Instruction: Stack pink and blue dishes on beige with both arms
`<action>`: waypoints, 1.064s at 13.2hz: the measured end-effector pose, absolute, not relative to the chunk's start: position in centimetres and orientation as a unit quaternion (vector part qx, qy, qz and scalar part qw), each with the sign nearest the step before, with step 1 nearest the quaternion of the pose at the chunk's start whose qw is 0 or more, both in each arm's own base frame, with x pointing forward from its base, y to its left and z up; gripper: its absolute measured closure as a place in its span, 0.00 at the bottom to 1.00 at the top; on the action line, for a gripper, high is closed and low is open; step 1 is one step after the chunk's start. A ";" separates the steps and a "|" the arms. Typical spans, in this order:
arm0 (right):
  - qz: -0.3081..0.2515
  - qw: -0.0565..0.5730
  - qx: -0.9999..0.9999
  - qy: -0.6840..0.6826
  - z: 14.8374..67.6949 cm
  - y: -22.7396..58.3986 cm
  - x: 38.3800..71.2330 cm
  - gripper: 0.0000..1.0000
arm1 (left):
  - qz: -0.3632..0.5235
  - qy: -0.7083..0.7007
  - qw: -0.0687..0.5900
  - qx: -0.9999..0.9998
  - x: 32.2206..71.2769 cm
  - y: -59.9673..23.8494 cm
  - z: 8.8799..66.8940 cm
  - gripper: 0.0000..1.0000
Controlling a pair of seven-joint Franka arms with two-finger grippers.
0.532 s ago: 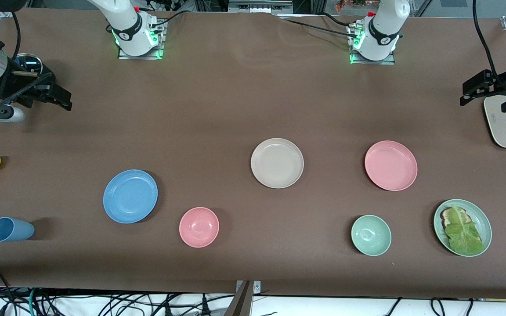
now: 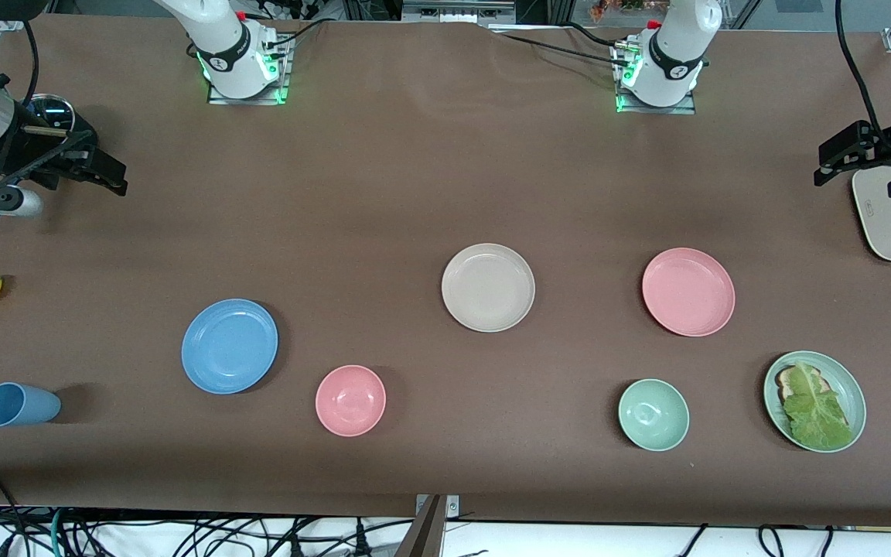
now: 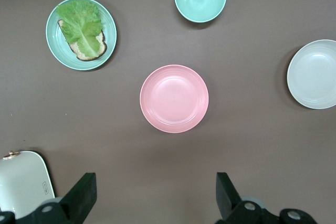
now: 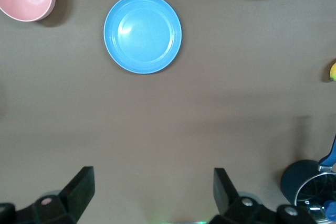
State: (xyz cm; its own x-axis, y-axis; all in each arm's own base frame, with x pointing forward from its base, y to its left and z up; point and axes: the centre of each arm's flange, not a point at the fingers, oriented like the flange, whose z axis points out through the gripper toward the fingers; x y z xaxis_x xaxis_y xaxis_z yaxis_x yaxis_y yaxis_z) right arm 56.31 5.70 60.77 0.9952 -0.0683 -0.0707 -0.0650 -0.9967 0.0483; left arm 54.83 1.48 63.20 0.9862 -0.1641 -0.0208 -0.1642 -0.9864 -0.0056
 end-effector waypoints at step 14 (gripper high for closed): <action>-0.028 0.021 0.999 -0.032 60.9 6.0 56.5 0.00 | 0.014 0.090 0.003 -0.996 55.0 1.3 62.9 0.00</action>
State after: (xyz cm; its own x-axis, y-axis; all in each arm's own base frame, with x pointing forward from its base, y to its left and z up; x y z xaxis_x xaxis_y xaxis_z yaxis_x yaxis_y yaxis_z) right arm 56.46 5.99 60.90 0.9964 -0.0654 -0.0548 -0.0630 -0.9971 0.0435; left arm 54.98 1.29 62.87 0.9833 -0.1801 -0.0276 -0.1803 -0.9836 -0.0039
